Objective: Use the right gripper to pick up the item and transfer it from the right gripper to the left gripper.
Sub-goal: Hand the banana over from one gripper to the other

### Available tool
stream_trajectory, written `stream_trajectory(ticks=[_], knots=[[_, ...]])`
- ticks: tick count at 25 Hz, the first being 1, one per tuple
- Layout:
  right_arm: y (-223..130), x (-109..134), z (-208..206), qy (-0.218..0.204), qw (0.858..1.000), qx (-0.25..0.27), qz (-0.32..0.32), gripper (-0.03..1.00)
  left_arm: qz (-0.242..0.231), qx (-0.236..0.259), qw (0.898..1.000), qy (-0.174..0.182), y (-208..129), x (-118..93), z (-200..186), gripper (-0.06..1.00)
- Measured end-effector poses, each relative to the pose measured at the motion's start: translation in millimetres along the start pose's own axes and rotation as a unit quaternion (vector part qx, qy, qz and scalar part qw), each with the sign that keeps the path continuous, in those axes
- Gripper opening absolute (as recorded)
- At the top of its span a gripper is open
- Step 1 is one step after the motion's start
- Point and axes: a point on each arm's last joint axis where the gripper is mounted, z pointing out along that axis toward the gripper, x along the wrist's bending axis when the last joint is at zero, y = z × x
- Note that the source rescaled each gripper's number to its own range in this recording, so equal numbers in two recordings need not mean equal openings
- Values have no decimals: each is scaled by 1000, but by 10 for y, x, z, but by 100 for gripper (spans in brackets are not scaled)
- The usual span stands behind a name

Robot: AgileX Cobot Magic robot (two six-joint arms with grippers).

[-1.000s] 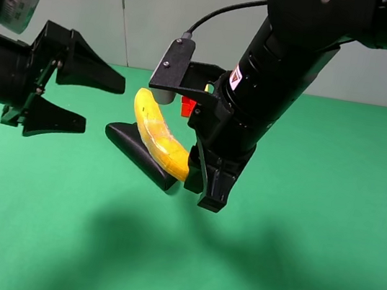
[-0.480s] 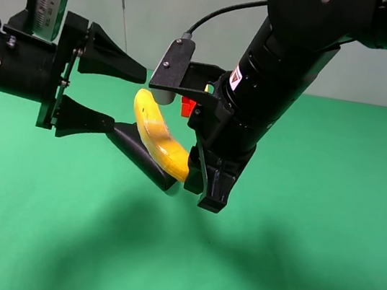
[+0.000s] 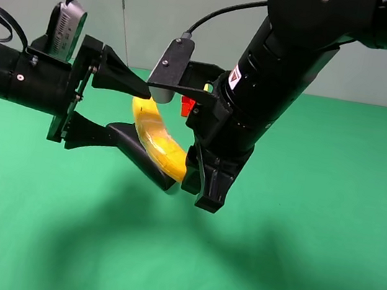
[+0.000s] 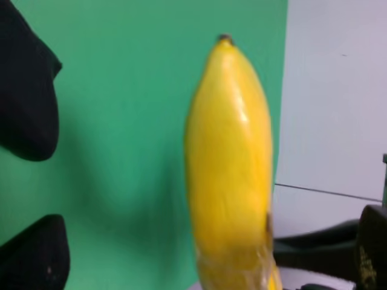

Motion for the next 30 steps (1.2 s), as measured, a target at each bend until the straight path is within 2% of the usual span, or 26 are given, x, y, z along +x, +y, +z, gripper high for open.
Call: stream_trajectory(ticks=[7,12,19,23,30], knots=[[21,26,-1,14,1000,-11,2,0,-12,-29,999,-27,88,34,64,90],[34,45,-3,25,1000,-19,0,0,-27,-20,999,-32,102,110,128,90],[50,62,-5,34,999,-27,-5,0,-27,-7,998,-52,82,86,134,88],[50,62,-5,34,999,-27,-6,0,-32,10,997,-75,55,50,133,81],[50,62,-5,34,999,-27,-6,0,-33,19,995,-88,39,25,129,65]])
